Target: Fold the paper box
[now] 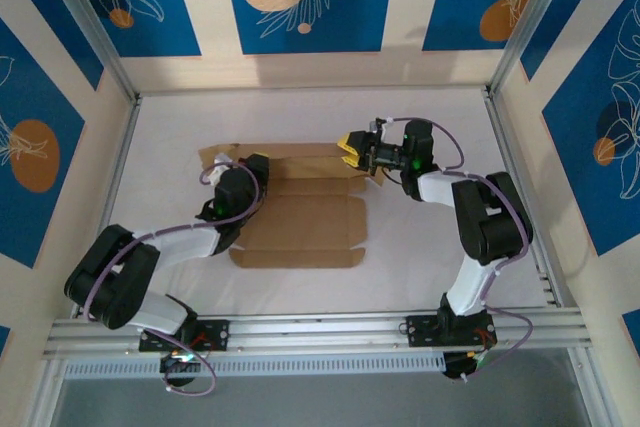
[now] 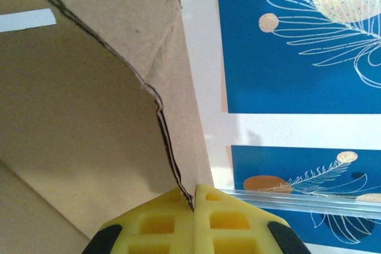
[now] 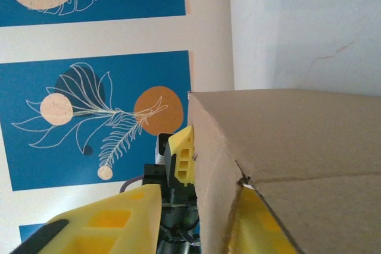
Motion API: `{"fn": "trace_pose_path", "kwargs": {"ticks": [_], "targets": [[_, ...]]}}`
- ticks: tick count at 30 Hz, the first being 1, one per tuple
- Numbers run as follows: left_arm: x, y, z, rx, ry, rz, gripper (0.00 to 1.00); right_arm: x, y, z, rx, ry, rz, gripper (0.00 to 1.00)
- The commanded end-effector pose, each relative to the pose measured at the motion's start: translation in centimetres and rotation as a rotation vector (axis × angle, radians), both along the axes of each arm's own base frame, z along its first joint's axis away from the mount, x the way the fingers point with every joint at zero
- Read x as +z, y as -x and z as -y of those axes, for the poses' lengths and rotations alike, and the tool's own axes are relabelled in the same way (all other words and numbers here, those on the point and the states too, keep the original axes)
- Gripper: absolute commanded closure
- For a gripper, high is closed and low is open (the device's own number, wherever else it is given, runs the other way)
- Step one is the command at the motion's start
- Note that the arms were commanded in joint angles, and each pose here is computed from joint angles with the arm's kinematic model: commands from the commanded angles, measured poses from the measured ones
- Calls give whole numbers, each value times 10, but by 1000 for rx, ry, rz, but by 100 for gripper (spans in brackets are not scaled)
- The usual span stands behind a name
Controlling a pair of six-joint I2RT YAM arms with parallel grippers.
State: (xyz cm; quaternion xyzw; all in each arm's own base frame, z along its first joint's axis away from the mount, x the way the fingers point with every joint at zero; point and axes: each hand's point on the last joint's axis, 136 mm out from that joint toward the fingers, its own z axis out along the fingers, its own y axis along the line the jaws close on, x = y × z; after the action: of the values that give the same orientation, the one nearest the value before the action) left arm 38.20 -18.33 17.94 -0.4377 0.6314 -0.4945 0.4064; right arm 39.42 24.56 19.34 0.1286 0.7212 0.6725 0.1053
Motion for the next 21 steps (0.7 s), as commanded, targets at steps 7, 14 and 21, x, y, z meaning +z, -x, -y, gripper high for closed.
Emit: {"fn": "trace_pose_path", "kwargs": {"ticks": [7, 14, 21], "targets": [[-3, 5, 4, -29, 3, -22, 100, 13, 9, -15, 49, -45, 61, 81], [-6, 7, 1, -22, 5, -27, 100, 9, 11, -16, 61, -18, 56, 90], [3, 6, -3, -12, -10, -18, 100, 7, 11, -6, 46, 67, 43, 59]]}}
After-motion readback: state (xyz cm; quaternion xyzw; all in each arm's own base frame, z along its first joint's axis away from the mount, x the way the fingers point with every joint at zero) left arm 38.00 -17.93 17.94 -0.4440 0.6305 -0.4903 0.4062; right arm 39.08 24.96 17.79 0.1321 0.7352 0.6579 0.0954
